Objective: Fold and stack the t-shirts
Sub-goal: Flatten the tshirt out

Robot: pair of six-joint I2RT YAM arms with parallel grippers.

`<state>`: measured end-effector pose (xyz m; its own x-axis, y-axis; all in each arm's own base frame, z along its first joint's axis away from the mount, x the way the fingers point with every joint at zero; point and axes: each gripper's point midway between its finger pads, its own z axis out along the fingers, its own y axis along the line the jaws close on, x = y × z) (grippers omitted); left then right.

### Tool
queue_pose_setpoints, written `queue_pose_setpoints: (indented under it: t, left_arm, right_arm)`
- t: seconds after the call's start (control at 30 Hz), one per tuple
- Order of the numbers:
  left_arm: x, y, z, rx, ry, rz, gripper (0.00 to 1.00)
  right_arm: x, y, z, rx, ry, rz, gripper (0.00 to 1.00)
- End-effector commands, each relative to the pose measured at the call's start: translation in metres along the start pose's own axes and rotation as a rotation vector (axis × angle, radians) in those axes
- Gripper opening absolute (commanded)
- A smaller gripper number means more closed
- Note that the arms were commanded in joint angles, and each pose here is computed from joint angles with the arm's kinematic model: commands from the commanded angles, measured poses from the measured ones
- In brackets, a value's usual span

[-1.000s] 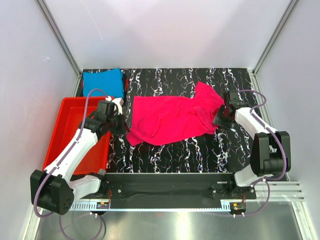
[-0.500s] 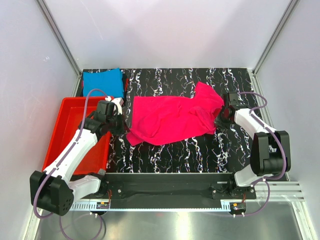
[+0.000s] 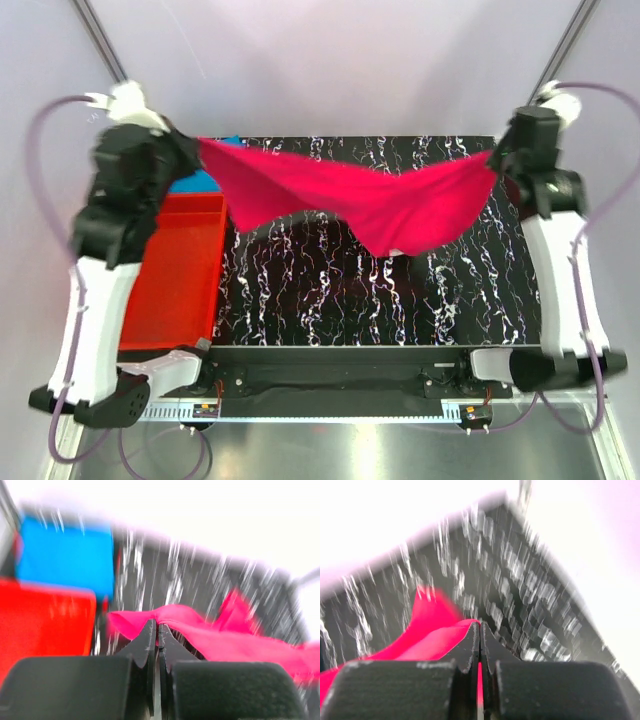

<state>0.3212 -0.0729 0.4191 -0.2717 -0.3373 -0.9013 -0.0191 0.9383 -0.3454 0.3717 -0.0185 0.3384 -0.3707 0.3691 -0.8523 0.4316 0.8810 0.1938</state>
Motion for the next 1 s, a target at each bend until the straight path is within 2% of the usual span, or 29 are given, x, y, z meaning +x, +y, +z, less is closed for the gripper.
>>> queue_pose_setpoints:
  t: [0.0, 0.1, 0.2, 0.27, 0.37, 0.47, 0.63, 0.67, 0.73, 0.77, 0.9, 0.93, 0.97]
  left_arm:
    - [-0.077, 0.012, -0.048, -0.095, -0.23, -0.052, 0.0]
    - [-0.103, 0.007, -0.08, -0.065, -0.301, -0.053, 0.0]
    - [-0.103, 0.01, -0.104, -0.049, -0.32, -0.043, 0.0]
    - [-0.098, 0.011, -0.111, -0.033, -0.321, -0.043, 0.0]
    - [-0.083, 0.009, -0.115, 0.009, -0.287, -0.029, 0.0]
    - [-0.072, -0.001, -0.104, 0.058, -0.235, 0.009, 0.0]
    - [-0.056, -0.012, -0.06, 0.07, -0.122, 0.065, 0.0]
    - [-0.06, -0.016, -0.056, 0.081, -0.128, 0.066, 0.0]
    - [-0.062, -0.023, -0.041, 0.098, -0.118, 0.069, 0.0]
    - [-0.073, -0.029, -0.041, 0.113, -0.145, 0.067, 0.0]
    - [-0.092, -0.036, -0.011, 0.1, -0.171, 0.061, 0.0]
    - [-0.098, -0.035, -0.008, 0.088, -0.185, 0.053, 0.0]
    - [-0.105, -0.035, -0.007, 0.082, -0.2, 0.045, 0.0]
  right_arm:
    - [-0.084, -0.046, -0.081, 0.122, -0.298, -0.083, 0.0]
    - [-0.123, -0.045, -0.134, 0.021, -0.502, -0.118, 0.0]
    - [-0.143, -0.044, -0.181, -0.075, -0.672, -0.13, 0.0]
    - [-0.146, -0.043, -0.203, -0.133, -0.729, -0.136, 0.0]
    - [-0.142, -0.028, -0.217, -0.241, -0.74, -0.18, 0.0]
    - [-0.135, -0.009, -0.217, -0.347, -0.729, -0.236, 0.0]
    - [-0.142, 0.023, -0.206, -0.46, -0.774, -0.328, 0.0]
    - [-0.141, 0.032, -0.186, -0.457, -0.73, -0.349, 0.0]
    - [-0.151, 0.041, -0.176, -0.455, -0.724, -0.374, 0.0]
    - [-0.153, 0.049, -0.157, -0.447, -0.701, -0.389, 0.0]
    - [-0.184, 0.058, -0.142, -0.388, -0.762, -0.442, 0.0]
    - [-0.201, 0.057, -0.153, -0.37, -0.809, -0.439, 0.0]
    - [-0.207, 0.061, -0.141, -0.353, -0.802, -0.453, 0.0]
